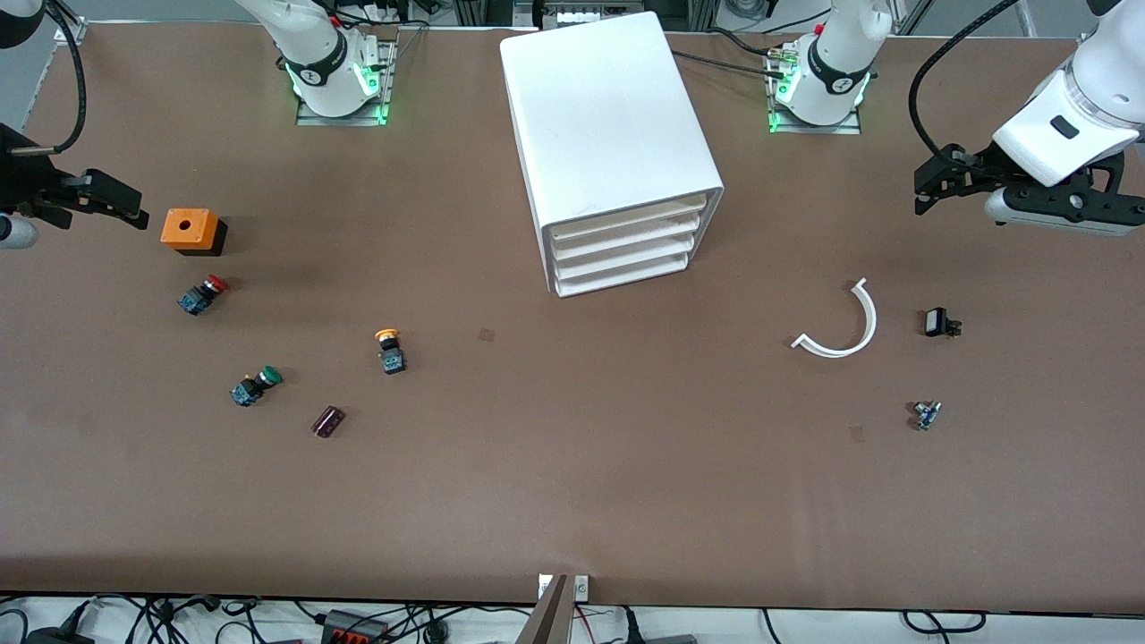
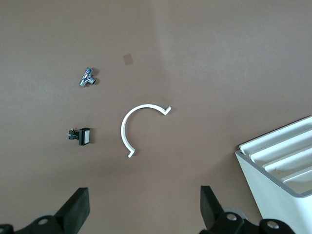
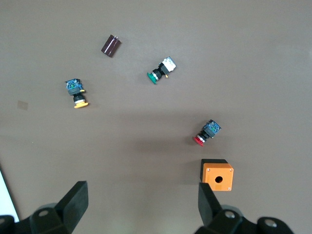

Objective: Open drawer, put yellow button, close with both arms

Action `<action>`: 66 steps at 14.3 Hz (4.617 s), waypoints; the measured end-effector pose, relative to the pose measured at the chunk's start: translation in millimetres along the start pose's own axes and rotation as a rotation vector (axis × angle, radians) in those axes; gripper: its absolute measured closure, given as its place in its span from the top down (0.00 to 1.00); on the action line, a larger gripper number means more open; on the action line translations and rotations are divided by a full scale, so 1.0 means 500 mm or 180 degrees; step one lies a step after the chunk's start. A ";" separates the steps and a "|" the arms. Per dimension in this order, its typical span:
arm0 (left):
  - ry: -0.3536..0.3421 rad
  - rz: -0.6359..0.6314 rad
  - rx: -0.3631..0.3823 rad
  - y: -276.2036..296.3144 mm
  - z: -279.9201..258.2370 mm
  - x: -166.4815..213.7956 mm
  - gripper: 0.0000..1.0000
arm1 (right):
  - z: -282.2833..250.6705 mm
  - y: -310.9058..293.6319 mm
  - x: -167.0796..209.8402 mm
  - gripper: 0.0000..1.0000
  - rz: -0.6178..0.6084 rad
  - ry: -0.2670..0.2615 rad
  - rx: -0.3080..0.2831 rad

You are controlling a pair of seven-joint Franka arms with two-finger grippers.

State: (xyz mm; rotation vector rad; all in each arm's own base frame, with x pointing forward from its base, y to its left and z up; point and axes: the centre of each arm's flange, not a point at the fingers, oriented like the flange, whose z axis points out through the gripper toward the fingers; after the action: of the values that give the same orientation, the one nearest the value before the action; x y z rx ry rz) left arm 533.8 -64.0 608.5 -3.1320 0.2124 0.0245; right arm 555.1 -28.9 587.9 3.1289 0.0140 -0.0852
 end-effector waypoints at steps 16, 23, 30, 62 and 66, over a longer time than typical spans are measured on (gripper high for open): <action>-0.0084 0.0200 -0.0006 0.067 -0.013 0.009 1.00 | 0.009 -0.070 0.017 1.00 -0.0196 0.0029 -0.0003; -0.0727 0.0490 -0.0686 0.209 0.117 0.058 1.00 | 0.156 -0.212 0.099 1.00 -0.0560 -0.0183 -0.0042; -0.1372 0.1034 -0.2196 0.354 0.375 0.126 1.00 | 0.367 -0.348 0.166 1.00 -0.0862 -0.0357 -0.0082; -0.1326 0.1510 -0.3843 0.374 0.694 0.037 0.17 | 0.794 -0.470 0.210 0.82 -0.0927 -0.0494 -0.0012; -0.1256 0.1555 -0.3843 0.370 0.688 0.045 0.16 | 0.800 -0.469 0.209 0.71 -0.0926 -0.0509 -0.0016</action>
State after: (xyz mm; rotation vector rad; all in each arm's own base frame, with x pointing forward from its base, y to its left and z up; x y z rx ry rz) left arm 525.9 -249.1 264.1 -3.8917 1.4008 1.1582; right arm 635.6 201.9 180.2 3.0794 0.4657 -0.3361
